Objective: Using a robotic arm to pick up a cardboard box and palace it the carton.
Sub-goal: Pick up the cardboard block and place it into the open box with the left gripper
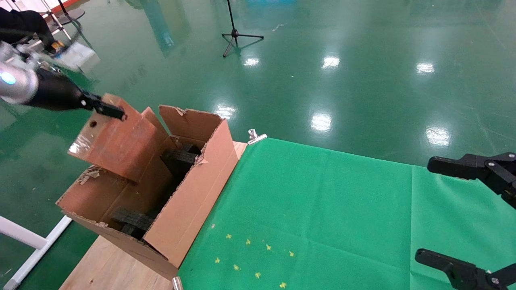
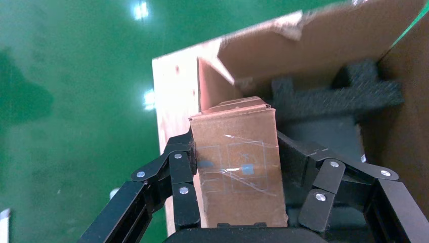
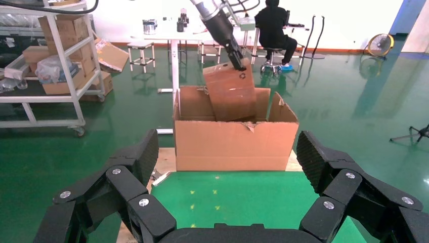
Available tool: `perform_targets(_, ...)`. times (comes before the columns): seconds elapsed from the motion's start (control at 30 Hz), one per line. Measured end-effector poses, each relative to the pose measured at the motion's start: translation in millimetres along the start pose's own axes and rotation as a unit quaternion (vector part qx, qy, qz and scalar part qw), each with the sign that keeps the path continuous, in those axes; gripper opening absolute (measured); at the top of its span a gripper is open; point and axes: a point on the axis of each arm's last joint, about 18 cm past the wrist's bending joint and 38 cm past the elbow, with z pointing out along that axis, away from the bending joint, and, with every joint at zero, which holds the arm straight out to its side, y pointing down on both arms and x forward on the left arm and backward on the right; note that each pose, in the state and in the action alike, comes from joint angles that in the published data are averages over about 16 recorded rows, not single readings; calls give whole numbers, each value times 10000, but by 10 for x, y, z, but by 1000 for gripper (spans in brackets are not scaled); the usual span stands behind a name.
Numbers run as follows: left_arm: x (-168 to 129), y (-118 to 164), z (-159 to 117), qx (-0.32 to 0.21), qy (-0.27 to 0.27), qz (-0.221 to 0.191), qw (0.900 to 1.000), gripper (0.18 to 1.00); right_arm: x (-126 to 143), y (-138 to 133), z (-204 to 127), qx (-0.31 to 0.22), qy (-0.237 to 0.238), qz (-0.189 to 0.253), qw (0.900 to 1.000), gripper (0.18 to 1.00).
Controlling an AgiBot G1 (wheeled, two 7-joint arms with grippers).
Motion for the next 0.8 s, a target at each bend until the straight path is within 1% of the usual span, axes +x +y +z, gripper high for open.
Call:
perform_targets(0.13, 11, 130, 101, -152, -20, 0, 9999, 442, 0, 0, 0, 0, 0, 0, 10000, 1001)
perform_targets(0.53, 113, 475, 298, -534, 154, 30, 9985, 439, 0, 0, 0, 0, 0, 0, 10000, 1001)
perform_targets(0.8, 192, 670, 490, -779, 107, 86, 9969, 436, 0, 0, 0, 0, 0, 0, 10000, 1001)
